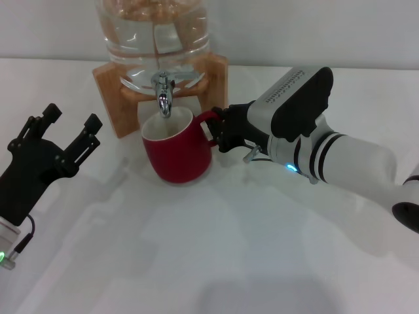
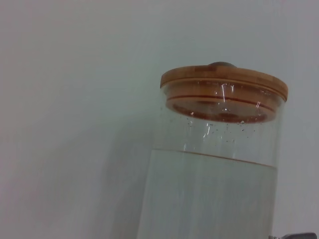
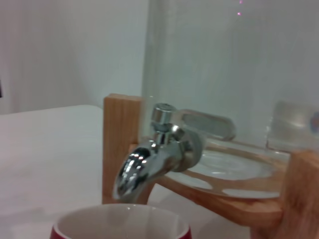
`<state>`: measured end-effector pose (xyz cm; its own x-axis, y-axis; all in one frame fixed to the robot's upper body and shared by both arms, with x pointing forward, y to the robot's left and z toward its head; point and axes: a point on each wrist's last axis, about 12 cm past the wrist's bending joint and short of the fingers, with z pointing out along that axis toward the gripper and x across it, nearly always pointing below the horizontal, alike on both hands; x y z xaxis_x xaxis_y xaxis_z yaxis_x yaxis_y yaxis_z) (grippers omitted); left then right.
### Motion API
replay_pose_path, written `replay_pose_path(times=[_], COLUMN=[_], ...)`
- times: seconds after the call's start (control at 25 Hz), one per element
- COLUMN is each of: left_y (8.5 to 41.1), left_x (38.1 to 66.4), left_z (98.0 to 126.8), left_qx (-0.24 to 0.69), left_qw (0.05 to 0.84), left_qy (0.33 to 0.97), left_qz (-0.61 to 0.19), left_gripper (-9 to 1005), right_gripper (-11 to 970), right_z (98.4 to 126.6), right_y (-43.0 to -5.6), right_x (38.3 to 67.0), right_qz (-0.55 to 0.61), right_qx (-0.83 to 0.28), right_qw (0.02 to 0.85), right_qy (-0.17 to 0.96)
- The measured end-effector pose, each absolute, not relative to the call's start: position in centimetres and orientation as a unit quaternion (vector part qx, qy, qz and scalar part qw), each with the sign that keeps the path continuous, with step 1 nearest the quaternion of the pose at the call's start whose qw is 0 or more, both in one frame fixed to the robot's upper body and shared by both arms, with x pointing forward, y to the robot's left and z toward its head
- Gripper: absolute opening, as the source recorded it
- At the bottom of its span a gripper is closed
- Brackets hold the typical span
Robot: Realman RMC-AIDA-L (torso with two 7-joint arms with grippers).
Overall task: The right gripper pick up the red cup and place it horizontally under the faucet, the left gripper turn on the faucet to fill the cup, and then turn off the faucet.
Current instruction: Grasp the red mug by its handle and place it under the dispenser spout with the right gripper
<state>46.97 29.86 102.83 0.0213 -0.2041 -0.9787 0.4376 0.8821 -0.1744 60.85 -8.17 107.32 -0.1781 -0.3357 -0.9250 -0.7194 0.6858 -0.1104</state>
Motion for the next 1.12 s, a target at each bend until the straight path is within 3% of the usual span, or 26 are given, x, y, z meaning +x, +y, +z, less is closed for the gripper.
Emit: replay_pose_path(times=[1.12], left_y=[29.9], left_x=[46.8], left_z=[102.6], left_qx=[0.088], left_qw=[0.706], left_qy=[0.666], left_qz=[-0.227], left_gripper=[857], right_gripper=[154], right_z=[106.5], right_y=[-9.1], right_x=[60.5], right_qz=[0.181], right_qx=[-0.334], right_qw=[0.529], right_qy=[0.759])
